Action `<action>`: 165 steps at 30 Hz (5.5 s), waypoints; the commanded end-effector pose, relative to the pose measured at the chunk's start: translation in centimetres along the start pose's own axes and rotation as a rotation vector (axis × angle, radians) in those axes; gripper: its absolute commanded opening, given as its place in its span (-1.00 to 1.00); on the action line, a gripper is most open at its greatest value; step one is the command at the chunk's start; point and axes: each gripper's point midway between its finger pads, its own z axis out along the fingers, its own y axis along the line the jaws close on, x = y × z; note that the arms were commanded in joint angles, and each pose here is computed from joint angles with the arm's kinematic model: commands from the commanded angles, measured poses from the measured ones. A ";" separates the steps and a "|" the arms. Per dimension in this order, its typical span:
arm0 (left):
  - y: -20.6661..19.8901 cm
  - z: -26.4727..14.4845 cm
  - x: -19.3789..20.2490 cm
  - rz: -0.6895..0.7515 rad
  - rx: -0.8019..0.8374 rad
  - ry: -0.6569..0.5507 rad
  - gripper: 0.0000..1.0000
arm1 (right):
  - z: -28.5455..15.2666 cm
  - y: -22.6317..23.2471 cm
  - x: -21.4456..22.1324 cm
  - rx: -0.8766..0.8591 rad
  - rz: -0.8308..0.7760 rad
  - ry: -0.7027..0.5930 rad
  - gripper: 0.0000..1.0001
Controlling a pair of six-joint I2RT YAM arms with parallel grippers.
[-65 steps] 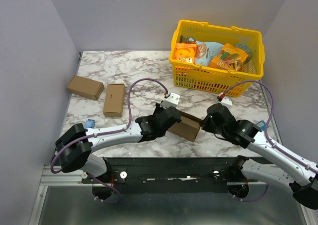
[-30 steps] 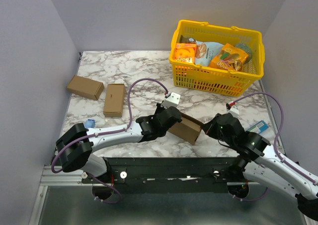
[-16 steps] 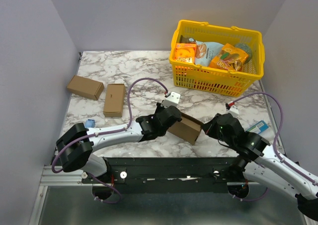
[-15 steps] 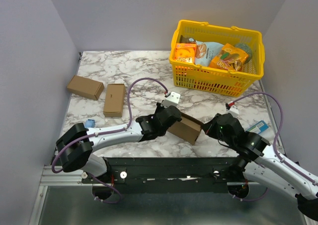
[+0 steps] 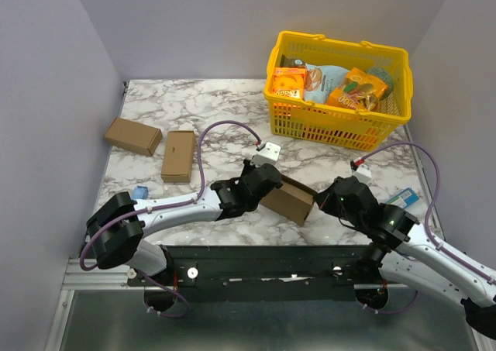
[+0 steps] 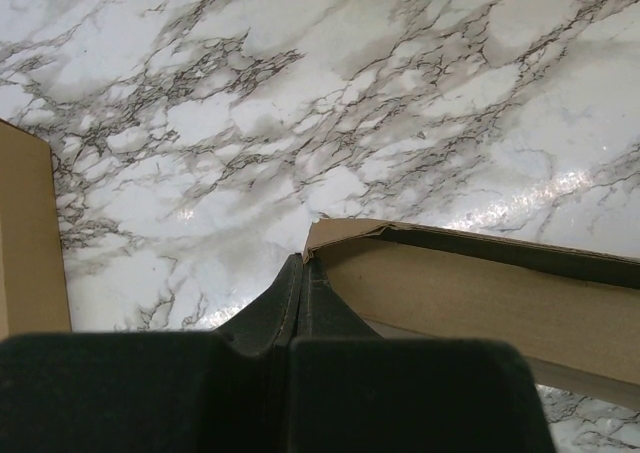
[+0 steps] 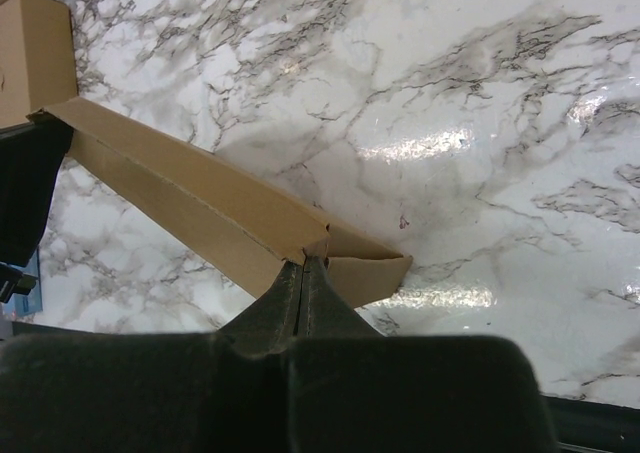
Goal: Fold the paper box
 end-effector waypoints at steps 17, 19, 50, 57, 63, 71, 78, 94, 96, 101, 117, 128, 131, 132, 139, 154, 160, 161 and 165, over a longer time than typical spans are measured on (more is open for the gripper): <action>-0.3 -0.6 9.0 0.225 0.119 0.258 -1.00 | -3.4 -1.4 1.8 0.045 -0.136 0.165 -0.07; -0.3 -0.5 9.2 0.228 0.119 0.260 -1.00 | -3.6 -1.3 1.6 0.029 -0.148 0.156 0.23; -0.9 -0.5 9.8 0.227 0.138 0.287 -1.00 | -0.3 3.7 -0.3 -0.015 -0.917 0.067 0.82; -1.1 -0.8 9.4 0.194 0.158 0.271 -1.00 | 0.6 3.4 -0.4 0.143 -0.982 0.017 0.62; -1.5 -1.3 8.8 0.155 0.192 0.248 -1.00 | 0.8 2.9 -0.6 0.256 -1.003 -0.022 0.25; -1.8 -2.4 6.5 0.078 0.244 0.174 -0.63 | 0.9 2.7 -0.3 0.305 -1.028 -0.024 0.02; -1.6 -4.1 3.2 -0.012 0.323 0.075 -0.04 | 1.2 2.5 0.1 0.331 -1.042 -0.003 0.01; 2.0 -6.5 -3.6 -0.315 0.494 -0.105 0.54 | 1.3 2.9 0.0 0.296 -1.045 -0.009 0.01; 2.5 -5.2 -4.7 -0.365 0.482 -0.103 0.62 | 1.4 2.8 0.2 0.296 -1.050 -0.004 0.01; 1.8 -2.5 -8.2 -0.486 0.537 -0.119 0.75 | 1.4 2.9 0.3 0.298 -1.056 -0.001 0.01; -1.2 4.8 -9.9 -0.673 0.689 -0.062 0.72 | 1.7 2.8 0.7 0.313 -1.068 0.015 0.01; -1.9 6.0 -6.8 -0.668 0.679 0.017 0.41 | 1.7 2.7 0.7 0.319 -1.073 0.017 0.01; -2.0 6.4 -6.1 -0.665 0.674 0.035 0.24 | 1.7 2.8 0.7 0.318 -1.074 0.019 0.01; -2.1 6.4 -6.0 -0.663 0.676 0.038 0.14 | 1.8 2.7 0.7 0.321 -1.077 0.019 0.01; -1.9 6.5 -4.2 -0.646 0.657 0.065 0.01 | 1.9 2.7 0.8 0.325 -1.079 0.024 0.01; -1.2 6.6 -0.7 -0.554 0.601 0.132 -0.25 | 1.9 2.6 0.8 0.335 -1.084 0.024 0.00; -0.6 6.5 0.8 -0.524 0.566 0.145 -0.32 | 1.9 2.6 0.8 0.342 -1.086 0.023 0.00; -0.4 6.5 1.1 -0.515 0.558 0.149 -0.32 | 1.9 2.6 0.8 0.341 -1.085 0.024 0.00; -0.3 6.4 2.0 -0.499 0.552 0.164 -0.32 | 2.0 2.6 0.8 0.343 -1.086 0.024 0.00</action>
